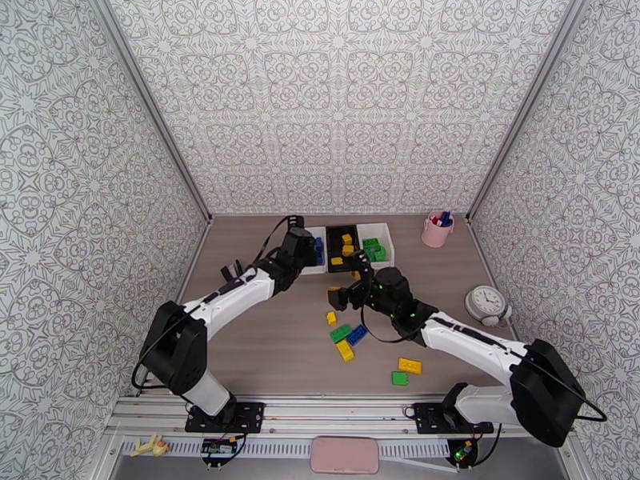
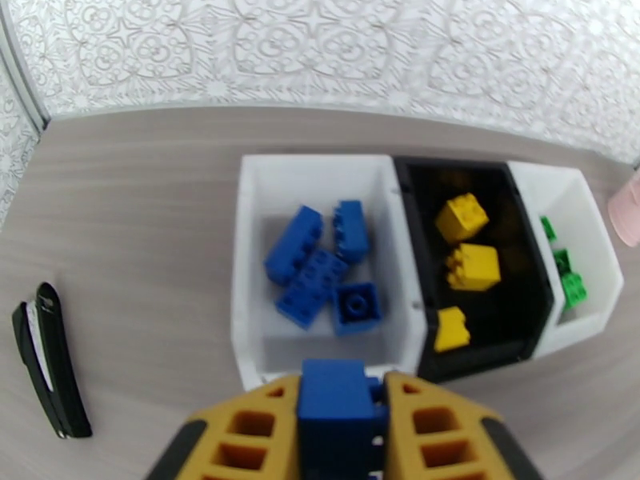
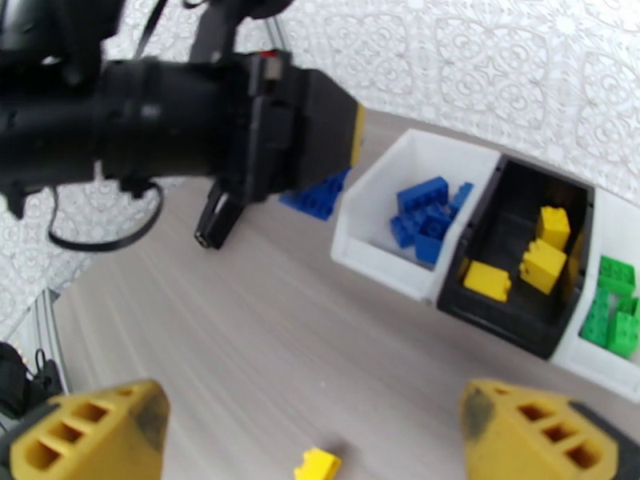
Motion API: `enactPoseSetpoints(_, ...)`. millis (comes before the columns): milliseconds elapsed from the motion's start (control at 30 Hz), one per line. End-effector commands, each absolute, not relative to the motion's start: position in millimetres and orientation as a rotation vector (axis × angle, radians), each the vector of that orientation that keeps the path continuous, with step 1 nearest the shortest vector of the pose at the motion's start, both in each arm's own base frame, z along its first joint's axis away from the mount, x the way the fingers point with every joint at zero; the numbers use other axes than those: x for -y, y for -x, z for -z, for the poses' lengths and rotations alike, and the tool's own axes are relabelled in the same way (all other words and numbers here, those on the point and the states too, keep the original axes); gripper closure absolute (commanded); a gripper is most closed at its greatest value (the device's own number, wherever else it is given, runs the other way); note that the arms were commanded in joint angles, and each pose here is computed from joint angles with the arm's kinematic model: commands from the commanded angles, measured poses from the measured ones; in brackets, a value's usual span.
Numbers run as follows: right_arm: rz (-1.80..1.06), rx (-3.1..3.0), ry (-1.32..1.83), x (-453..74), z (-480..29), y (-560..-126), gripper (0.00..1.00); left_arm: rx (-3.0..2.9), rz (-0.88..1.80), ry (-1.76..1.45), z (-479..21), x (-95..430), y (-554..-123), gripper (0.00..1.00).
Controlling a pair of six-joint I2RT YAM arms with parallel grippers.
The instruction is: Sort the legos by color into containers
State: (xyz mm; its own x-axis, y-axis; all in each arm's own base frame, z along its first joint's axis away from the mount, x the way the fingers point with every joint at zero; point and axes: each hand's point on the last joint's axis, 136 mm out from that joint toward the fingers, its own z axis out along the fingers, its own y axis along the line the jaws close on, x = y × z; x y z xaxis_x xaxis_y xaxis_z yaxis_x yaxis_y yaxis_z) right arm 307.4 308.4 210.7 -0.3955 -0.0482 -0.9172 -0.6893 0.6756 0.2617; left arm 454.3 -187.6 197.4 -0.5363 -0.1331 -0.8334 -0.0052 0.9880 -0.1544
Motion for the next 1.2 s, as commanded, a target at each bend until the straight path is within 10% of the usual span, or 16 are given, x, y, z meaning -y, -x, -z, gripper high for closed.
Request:
enactPoseSetpoints(0,-0.803,-1.813,0.594,-323,-225,-313,0.00,-2.153,0.179,0.071,-191,188,-474,0.79)
enactPoseSetpoints(400,-0.690,-1.898,0.559,-303,-203,-305,0.00,-2.290,0.156,0.093,-134,194,-515,0.78)
enactPoseSetpoints(733,-0.602,-1.943,0.508,-279,-193,-299,0.00,-2.233,0.154,0.118,-164,188,-508,0.28)
enactPoseSetpoints(1167,-0.509,-2.123,0.451,-271,-151,-294,0.00,-2.079,0.244,-0.001,-237,175,-400,0.06)
